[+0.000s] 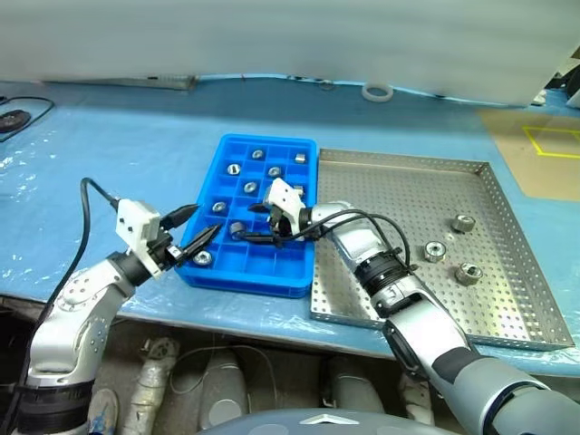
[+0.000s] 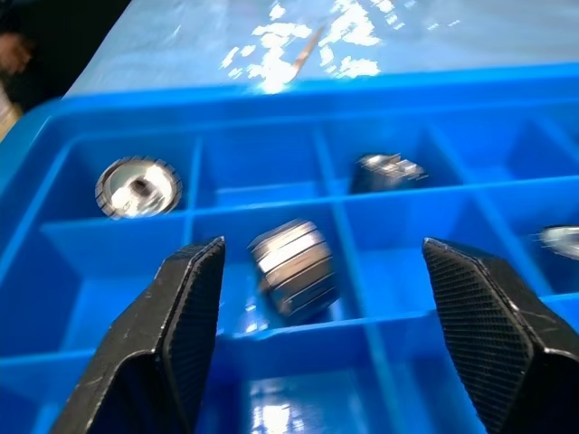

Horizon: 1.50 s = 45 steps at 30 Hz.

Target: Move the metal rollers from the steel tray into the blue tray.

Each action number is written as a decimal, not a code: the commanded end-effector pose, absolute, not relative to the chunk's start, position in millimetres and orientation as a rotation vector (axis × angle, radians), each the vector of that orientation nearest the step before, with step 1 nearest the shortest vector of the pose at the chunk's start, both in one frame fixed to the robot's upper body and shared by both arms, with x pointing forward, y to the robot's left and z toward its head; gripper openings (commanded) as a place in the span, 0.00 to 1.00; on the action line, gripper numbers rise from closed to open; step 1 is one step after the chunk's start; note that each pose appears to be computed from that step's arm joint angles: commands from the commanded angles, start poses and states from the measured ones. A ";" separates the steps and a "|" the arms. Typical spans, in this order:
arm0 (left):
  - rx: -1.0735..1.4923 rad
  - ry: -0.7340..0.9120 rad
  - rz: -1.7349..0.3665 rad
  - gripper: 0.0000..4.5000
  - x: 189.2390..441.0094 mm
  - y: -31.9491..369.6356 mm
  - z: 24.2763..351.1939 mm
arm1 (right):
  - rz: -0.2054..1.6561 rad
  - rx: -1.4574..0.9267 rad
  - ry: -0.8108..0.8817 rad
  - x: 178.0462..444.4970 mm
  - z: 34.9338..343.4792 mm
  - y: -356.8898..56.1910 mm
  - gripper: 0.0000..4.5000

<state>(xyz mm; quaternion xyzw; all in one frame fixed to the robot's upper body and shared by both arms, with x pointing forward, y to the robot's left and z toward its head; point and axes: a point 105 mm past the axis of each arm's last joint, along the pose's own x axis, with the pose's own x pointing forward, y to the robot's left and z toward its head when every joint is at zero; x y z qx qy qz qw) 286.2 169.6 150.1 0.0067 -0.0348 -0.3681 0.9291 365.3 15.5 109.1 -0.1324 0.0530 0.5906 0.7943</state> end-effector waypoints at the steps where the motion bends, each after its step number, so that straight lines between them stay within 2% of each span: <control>1: 0.005 -0.113 -0.866 0.76 293.8 144.3 160.6 | 1.170 -0.182 -0.018 379.2 149.7 -13.9 0.82; 6: 0.009 -0.095 -0.984 0.76 320.7 107.7 155.3 | 0.958 -0.079 -0.095 383.4 177.5 -84.5 0.82; 9: 0.015 -0.105 -1.051 0.76 330.5 89.0 157.0 | 0.859 -0.068 -0.098 377.6 182.4 -115.3 0.82; 12: 0.003 -0.119 -1.100 0.76 346.6 66.8 160.2 | 0.693 -0.101 -0.077 368.5 176.6 -158.3 0.82; 16: 0.014 -0.131 -1.135 0.76 357.6 48.1 159.8 | 0.557 -0.096 -0.039 359.1 168.5 -185.9 0.82; 19: 0.037 -0.147 -1.169 0.76 364.0 30.0 160.5 | 0.452 -0.129 0.062 353.6 146.6 -206.0 0.82; 30: 0.085 -0.180 -1.304 0.76 367.9 -26.0 167.4 | 0.318 -0.163 0.224 345.6 114.9 -229.6 0.82; 35: 0.087 -0.175 -1.332 0.76 369.5 -35.6 167.1 | 0.471 -0.044 0.032 326.2 158.4 -208.8 0.82; 45: 0.081 -0.158 -1.379 0.76 362.4 -46.7 155.8 | 0.634 -0.028 -0.021 287.7 178.5 -192.0 0.82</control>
